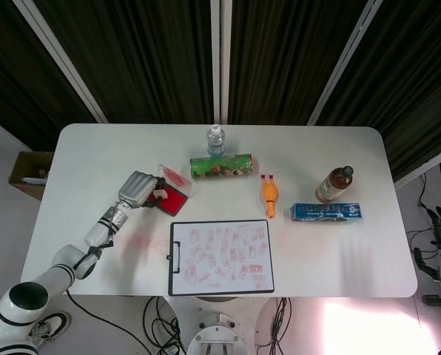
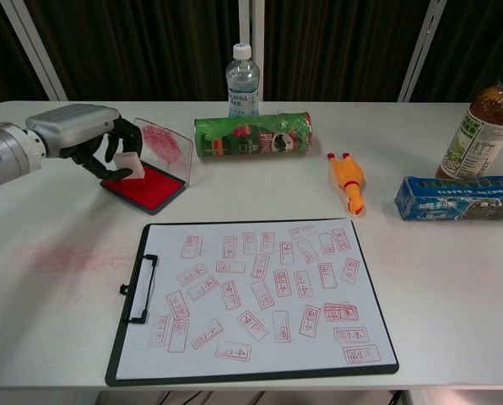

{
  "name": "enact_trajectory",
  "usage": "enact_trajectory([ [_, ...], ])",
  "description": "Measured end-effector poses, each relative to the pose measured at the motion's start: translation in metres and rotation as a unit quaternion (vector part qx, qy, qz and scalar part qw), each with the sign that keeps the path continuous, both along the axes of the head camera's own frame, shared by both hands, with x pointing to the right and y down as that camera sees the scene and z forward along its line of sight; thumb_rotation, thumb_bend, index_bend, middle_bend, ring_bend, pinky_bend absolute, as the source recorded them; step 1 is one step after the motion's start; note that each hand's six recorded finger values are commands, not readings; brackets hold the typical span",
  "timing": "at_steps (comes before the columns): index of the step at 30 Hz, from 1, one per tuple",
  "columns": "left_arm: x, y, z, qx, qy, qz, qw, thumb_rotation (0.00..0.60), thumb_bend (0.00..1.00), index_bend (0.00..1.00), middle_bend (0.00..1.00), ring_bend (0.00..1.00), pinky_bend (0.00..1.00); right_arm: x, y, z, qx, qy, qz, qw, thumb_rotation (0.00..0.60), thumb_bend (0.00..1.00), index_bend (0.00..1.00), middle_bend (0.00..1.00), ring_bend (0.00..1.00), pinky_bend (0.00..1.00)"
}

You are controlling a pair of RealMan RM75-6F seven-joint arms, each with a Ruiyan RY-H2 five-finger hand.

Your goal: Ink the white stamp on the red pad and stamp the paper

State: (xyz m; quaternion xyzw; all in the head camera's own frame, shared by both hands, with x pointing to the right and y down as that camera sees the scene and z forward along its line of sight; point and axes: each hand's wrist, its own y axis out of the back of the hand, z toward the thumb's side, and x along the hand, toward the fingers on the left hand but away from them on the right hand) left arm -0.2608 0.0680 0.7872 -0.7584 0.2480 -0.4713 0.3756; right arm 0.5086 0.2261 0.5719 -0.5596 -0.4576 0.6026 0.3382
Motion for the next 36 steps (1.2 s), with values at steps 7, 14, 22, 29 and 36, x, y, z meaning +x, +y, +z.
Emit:
enact_trajectory([
  [7,0.007,-0.008,-0.025,0.017,0.043,-0.004,0.9989,0.600,0.44,0.74,0.73,0.59,0.71,0.001,0.000,0.000,0.003,-0.006,0.001,1.0000,0.600,0.33,0.00,0.00,0.00,0.00],
  [14,0.027,0.004,-0.058,0.017,0.091,0.012,0.9956,0.600,0.45,0.74,0.74,0.59,0.71,0.002,0.001,0.002,0.003,-0.013,-0.001,0.9999,0.600,0.33,0.00,0.00,0.00,0.00],
  [22,0.071,0.050,-0.085,0.003,0.117,0.062,0.9912,0.600,0.45,0.74,0.74,0.60,0.71,0.004,0.004,0.001,0.003,-0.019,-0.004,0.9998,0.600,0.33,0.00,0.00,0.00,0.00],
  [29,0.104,0.080,-0.078,0.001,0.099,0.109,0.9891,0.600,0.45,0.74,0.74,0.60,0.71,0.011,0.008,-0.006,0.009,-0.018,0.003,0.9998,0.600,0.33,0.00,0.00,0.00,0.00],
  [36,0.099,0.089,-0.059,-0.006,0.069,0.113,0.9911,0.600,0.45,0.74,0.74,0.60,0.71,0.020,0.010,-0.005,0.006,-0.014,0.012,0.9998,0.600,0.33,0.00,0.00,0.00,0.00],
])
